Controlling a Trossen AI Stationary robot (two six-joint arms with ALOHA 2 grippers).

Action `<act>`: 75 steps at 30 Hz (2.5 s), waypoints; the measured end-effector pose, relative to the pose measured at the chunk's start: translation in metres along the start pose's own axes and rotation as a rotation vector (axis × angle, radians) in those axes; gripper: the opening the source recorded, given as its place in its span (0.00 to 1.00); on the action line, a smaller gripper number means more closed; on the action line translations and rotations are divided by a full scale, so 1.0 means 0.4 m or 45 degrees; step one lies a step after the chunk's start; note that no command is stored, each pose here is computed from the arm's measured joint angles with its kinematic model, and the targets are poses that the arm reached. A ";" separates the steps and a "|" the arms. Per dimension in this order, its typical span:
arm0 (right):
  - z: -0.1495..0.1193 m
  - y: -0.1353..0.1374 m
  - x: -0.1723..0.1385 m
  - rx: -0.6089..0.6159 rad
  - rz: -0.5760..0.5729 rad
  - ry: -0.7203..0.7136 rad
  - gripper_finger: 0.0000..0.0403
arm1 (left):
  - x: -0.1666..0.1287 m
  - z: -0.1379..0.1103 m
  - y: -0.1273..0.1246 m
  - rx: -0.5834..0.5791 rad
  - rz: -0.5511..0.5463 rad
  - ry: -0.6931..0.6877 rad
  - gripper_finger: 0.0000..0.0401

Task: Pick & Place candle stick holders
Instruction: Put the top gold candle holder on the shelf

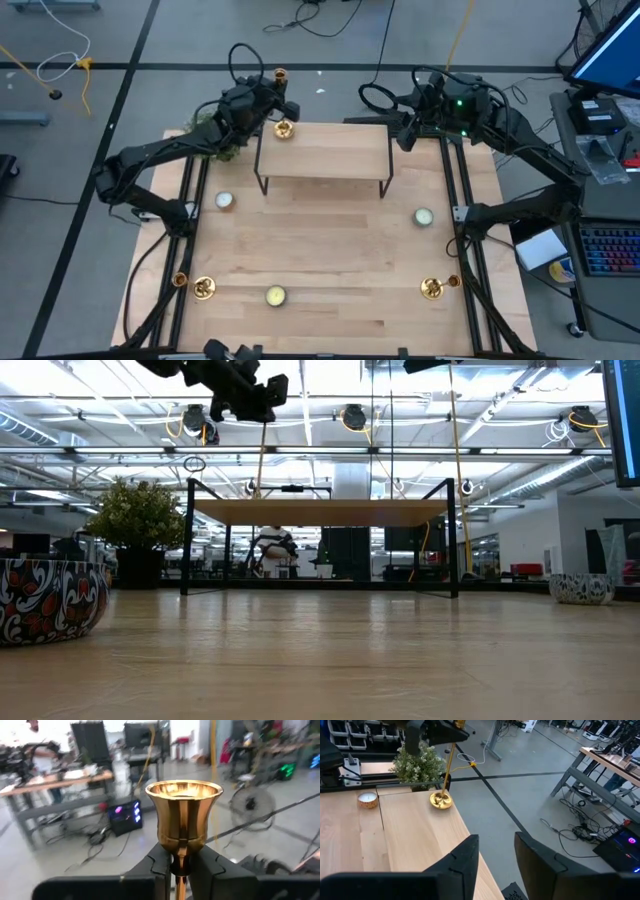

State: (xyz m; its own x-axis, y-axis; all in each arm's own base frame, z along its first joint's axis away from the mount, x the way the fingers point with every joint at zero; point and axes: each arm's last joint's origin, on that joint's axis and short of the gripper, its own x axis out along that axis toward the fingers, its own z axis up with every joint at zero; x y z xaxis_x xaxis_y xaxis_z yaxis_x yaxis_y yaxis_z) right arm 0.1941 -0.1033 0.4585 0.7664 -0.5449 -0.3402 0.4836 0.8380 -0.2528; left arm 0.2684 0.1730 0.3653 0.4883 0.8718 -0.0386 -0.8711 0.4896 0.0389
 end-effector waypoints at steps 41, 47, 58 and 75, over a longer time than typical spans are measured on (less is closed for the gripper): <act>0.001 -0.001 0.000 -0.007 -0.024 0.000 0.28 | -0.007 -0.040 -0.003 0.068 0.055 0.059 0.13; 0.000 -0.001 0.000 -0.008 -0.024 0.001 0.28 | -0.007 -0.040 0.001 0.070 0.116 0.060 0.21; 0.001 -0.001 0.000 0.000 -0.024 -0.001 0.28 | -0.010 -0.038 0.003 0.082 0.115 0.060 0.42; 0.007 -0.003 0.000 -0.008 -0.031 -0.033 0.28 | -0.154 0.058 0.024 0.098 0.008 -0.023 0.55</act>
State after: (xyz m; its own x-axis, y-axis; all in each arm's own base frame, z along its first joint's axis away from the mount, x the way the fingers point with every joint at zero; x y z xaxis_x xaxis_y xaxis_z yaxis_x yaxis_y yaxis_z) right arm 0.1948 -0.1041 0.4613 0.7652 -0.5642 -0.3101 0.4997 0.8242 -0.2664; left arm 0.2311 0.1243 0.3910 0.4841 0.8748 -0.0199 -0.8680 0.4830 0.1154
